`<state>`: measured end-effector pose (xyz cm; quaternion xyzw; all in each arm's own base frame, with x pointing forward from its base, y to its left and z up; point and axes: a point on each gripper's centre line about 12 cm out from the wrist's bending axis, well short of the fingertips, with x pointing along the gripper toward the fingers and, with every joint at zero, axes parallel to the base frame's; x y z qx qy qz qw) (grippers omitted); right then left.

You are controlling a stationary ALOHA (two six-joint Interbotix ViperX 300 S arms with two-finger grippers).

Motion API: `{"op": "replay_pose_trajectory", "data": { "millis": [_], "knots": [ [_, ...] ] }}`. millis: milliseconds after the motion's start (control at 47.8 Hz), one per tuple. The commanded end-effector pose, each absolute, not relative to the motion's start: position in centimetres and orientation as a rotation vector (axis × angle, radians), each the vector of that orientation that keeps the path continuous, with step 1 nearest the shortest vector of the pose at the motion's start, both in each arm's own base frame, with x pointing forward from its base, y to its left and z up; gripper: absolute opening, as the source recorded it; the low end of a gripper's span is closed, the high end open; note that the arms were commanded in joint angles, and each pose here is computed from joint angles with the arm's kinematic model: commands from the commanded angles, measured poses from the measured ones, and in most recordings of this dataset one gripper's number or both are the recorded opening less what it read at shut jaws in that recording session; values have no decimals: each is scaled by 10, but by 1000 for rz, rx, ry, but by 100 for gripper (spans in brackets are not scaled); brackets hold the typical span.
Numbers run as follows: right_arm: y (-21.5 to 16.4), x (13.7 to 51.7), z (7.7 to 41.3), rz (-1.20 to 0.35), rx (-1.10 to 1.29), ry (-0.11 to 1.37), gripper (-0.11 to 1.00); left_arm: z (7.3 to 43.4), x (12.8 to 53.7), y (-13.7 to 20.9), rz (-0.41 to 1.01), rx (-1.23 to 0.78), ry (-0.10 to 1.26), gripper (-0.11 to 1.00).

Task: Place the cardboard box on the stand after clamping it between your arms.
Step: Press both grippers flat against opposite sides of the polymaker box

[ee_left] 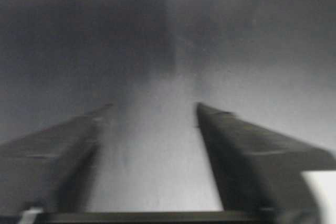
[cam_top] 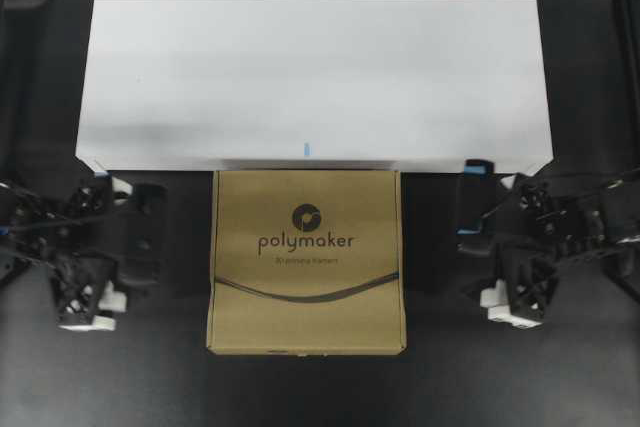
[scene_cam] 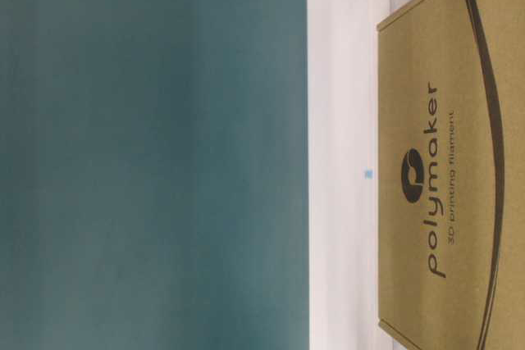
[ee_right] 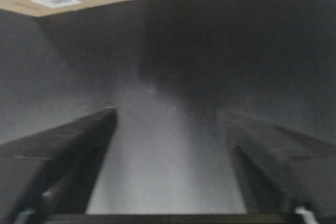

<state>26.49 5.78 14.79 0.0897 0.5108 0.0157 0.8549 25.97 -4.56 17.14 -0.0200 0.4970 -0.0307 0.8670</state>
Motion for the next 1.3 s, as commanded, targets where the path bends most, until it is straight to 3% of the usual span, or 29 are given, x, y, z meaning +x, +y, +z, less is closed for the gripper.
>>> {"op": "replay_pose_trajectory", "data": {
  "millis": [0,105,753,1276],
  "knots": [
    [61,275,140,37,183,1063,84,168,272,-48,-68,-43,1021,71],
    [60,284,134,32,185,1040,85,155,283,-48,-67,-51,998,89],
    [58,329,93,24,150,1021,84,122,326,-36,-28,-75,959,86],
    [61,352,108,40,137,965,84,126,335,-37,-31,-72,940,86]
  ]
}}
